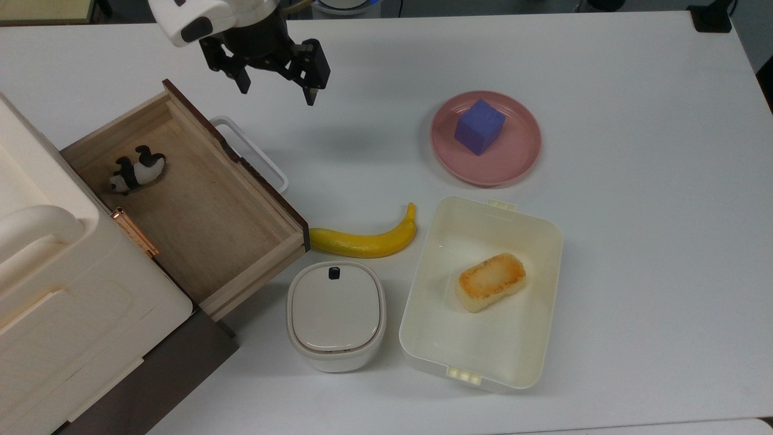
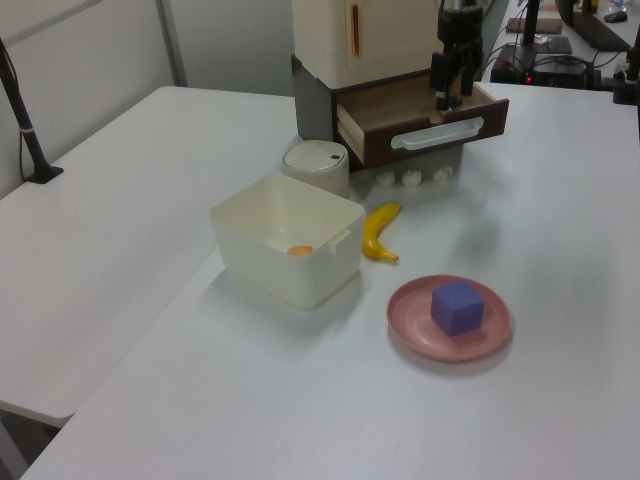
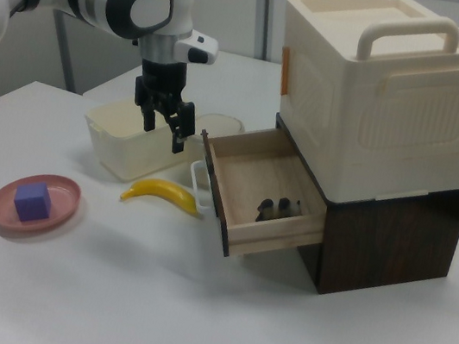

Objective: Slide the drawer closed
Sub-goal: 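Move the gripper above the open wooden drawer's front panel, then lower the gripper against the drawer front beside its handle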

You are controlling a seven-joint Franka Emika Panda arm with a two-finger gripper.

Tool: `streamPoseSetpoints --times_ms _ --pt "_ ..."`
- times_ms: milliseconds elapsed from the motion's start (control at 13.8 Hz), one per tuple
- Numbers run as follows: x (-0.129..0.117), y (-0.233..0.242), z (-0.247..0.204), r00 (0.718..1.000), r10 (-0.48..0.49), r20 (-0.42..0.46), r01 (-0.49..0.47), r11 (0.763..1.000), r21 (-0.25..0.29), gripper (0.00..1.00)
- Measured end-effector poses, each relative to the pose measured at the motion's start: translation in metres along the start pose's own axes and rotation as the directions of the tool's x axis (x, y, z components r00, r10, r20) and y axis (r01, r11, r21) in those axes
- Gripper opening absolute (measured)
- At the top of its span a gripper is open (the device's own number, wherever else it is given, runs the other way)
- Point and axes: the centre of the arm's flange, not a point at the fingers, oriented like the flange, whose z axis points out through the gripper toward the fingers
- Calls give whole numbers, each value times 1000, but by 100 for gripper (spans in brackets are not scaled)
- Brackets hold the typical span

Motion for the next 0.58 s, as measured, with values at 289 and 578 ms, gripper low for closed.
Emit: streamPoseSetpoints --times_ms 289,578 --pt "-1 -11 22 969 245 42 -244 970 -19 50" --pt "7 -14 62 894 439 86 -434 898 -67 1"
